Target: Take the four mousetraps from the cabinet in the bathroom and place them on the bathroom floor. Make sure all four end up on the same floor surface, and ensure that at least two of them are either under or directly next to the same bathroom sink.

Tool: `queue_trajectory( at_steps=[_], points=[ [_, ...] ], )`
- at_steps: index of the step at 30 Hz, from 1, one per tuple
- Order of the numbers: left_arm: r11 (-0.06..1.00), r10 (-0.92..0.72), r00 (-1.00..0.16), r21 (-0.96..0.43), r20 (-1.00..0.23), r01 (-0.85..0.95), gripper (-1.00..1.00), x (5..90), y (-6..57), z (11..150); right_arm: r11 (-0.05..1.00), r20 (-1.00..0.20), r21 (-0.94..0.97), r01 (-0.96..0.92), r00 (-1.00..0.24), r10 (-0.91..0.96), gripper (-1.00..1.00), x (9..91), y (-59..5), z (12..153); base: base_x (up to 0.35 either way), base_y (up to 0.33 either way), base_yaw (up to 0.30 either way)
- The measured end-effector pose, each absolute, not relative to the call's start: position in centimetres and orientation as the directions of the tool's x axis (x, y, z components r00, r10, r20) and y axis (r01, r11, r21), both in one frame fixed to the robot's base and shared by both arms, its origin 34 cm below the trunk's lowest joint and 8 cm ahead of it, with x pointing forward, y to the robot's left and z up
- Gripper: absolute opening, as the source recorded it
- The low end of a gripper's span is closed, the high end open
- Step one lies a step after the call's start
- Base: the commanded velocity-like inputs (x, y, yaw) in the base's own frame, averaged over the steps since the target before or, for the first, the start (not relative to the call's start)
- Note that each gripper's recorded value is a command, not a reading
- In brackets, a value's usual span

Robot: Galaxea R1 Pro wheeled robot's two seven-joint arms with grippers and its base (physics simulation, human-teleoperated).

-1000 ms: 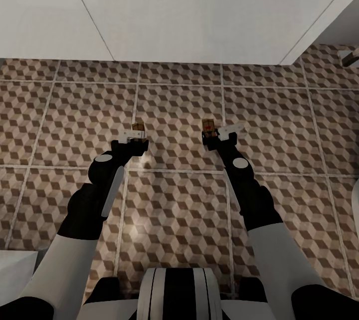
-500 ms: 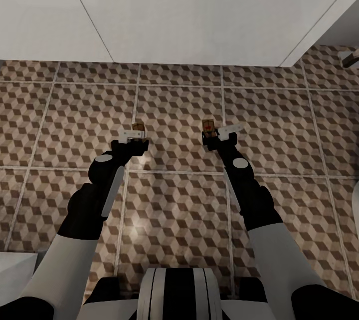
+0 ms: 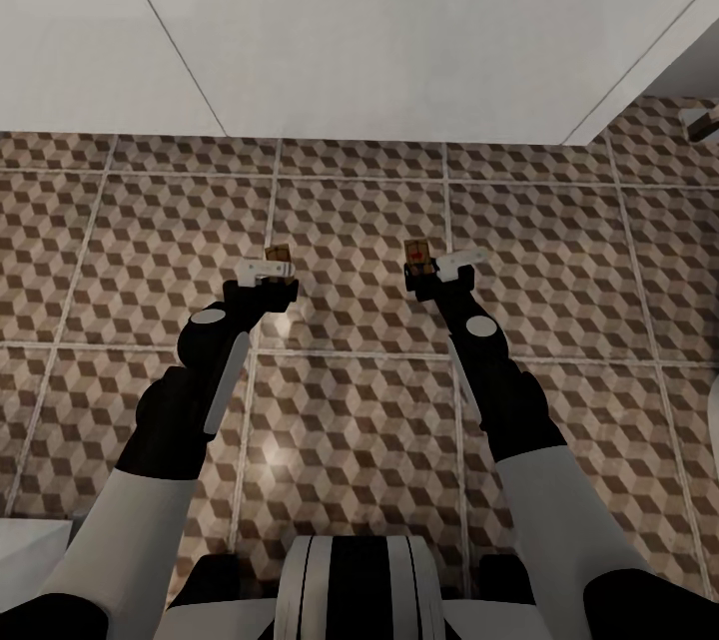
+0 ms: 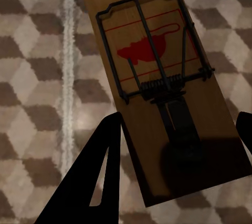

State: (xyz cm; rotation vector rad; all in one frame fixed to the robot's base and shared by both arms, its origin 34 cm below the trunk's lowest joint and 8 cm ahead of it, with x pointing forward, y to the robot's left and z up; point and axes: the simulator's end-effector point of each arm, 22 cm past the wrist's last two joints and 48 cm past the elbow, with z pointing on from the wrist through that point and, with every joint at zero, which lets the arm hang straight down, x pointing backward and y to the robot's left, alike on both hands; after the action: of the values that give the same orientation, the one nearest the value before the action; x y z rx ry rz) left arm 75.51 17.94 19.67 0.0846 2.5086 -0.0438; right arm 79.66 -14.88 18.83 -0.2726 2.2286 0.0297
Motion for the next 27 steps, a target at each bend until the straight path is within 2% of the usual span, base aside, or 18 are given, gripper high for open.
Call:
queue_trajectory(
  at_steps=[13, 27],
  points=[
    [0.997, 0.050, -0.805, -0.012, -0.591, 0.071, -1.00, 75.52, 17.93, 19.70, 0.976, -0.777, -0.073, -0.206, -0.602, -0.185, -1.00, 79.61, -14.88, 18.79, 0.140, 0.032, 0.000],
    [0.997, 0.051, -0.805, -0.013, -0.591, 0.072, -1.00, 75.51, 17.86, 19.69, 0.976, -0.776, -0.073, -0.206, -0.602, -0.186, -1.00, 79.56, -14.90, 18.74, 0.022, 0.002, 0.000]
  ],
)
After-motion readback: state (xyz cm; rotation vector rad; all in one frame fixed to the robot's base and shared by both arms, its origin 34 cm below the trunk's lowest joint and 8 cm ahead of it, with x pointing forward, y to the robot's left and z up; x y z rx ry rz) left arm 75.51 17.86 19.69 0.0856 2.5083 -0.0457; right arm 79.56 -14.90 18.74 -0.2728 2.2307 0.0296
